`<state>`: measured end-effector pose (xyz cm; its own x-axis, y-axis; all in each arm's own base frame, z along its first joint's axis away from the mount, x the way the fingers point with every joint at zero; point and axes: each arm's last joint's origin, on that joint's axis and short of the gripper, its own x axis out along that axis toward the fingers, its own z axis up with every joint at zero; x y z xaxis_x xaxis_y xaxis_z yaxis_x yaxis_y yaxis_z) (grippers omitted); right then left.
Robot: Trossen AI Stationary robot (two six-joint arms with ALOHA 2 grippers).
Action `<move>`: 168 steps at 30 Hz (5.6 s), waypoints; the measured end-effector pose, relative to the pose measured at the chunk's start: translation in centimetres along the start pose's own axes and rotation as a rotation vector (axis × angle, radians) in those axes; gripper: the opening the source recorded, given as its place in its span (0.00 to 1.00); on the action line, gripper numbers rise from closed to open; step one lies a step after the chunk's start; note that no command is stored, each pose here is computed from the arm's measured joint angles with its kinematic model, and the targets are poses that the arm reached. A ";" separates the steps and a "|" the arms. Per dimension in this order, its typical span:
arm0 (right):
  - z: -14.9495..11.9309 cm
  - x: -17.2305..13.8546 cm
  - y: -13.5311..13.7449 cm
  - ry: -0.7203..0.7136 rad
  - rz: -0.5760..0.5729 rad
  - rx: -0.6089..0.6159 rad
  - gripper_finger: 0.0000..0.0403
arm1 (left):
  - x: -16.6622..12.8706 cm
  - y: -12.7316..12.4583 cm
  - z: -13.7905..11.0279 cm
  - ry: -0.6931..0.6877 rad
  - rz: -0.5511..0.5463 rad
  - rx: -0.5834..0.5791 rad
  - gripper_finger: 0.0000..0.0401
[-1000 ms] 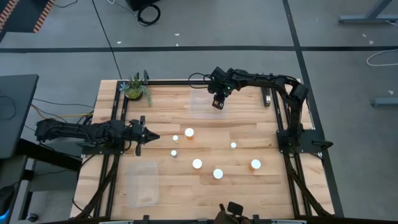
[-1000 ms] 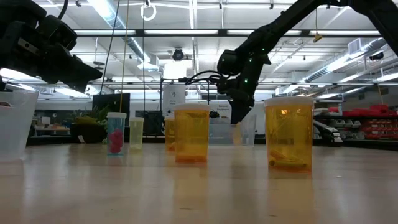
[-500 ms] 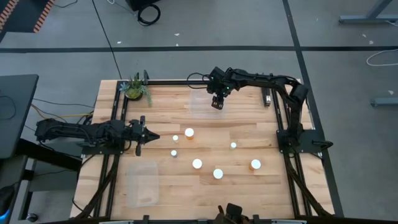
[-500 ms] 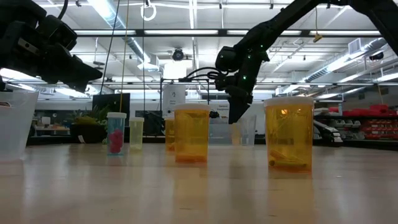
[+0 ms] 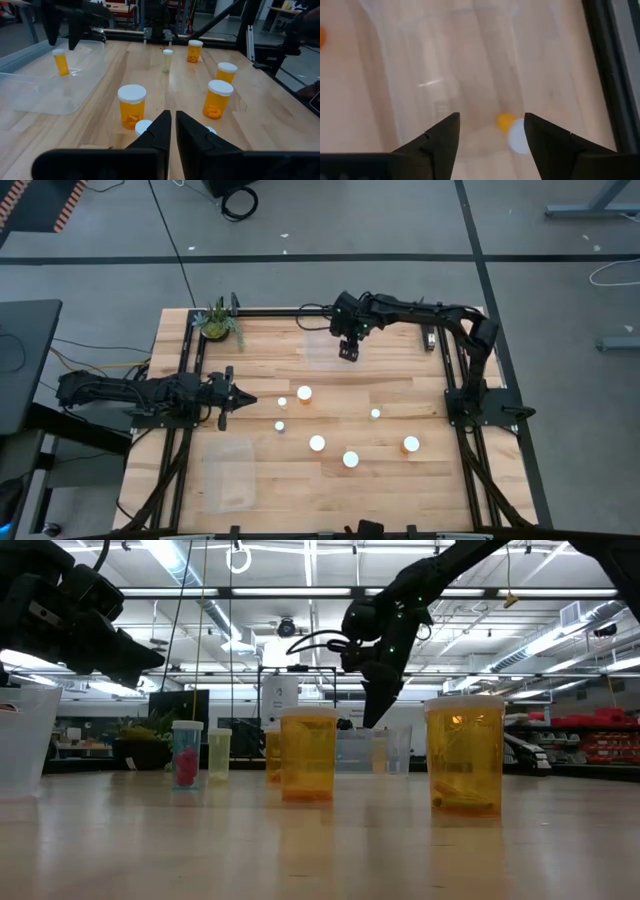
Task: Pick and place medicine bottles into bin by pill shape (circle, oval)
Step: Put the yellow tablet bottle into the top transparent bin
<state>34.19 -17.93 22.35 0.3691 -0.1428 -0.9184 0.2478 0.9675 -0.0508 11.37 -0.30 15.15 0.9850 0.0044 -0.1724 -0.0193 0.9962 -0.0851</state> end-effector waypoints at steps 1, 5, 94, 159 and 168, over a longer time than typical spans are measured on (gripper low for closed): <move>0.0 -0.2 0.4 0.007 0.006 -0.011 0.57 | 0.0 0.0 0.0 -0.003 0.000 0.000 0.08; 0.5 -1.4 2.4 -0.027 0.026 -0.066 0.57 | 0.0 0.0 0.0 -0.001 0.000 0.000 0.07; -7.2 -0.5 17.2 0.353 0.063 -0.078 0.32 | 0.0 0.0 0.0 0.001 0.001 0.000 0.07; 7.5 -1.5 0.4 0.011 -0.069 -0.234 0.32 | 0.1 0.0 -0.1 0.013 0.001 0.001 0.09; 7.3 2.5 -0.5 0.040 0.028 -0.224 0.32 | 0.1 0.0 -0.1 0.013 0.001 0.001 0.06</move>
<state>41.52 -20.25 22.95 0.3365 -0.1113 -0.9351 0.0317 0.9938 -0.1069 11.43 -0.30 15.02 0.9826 0.0045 -0.1856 -0.0204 0.9962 -0.0843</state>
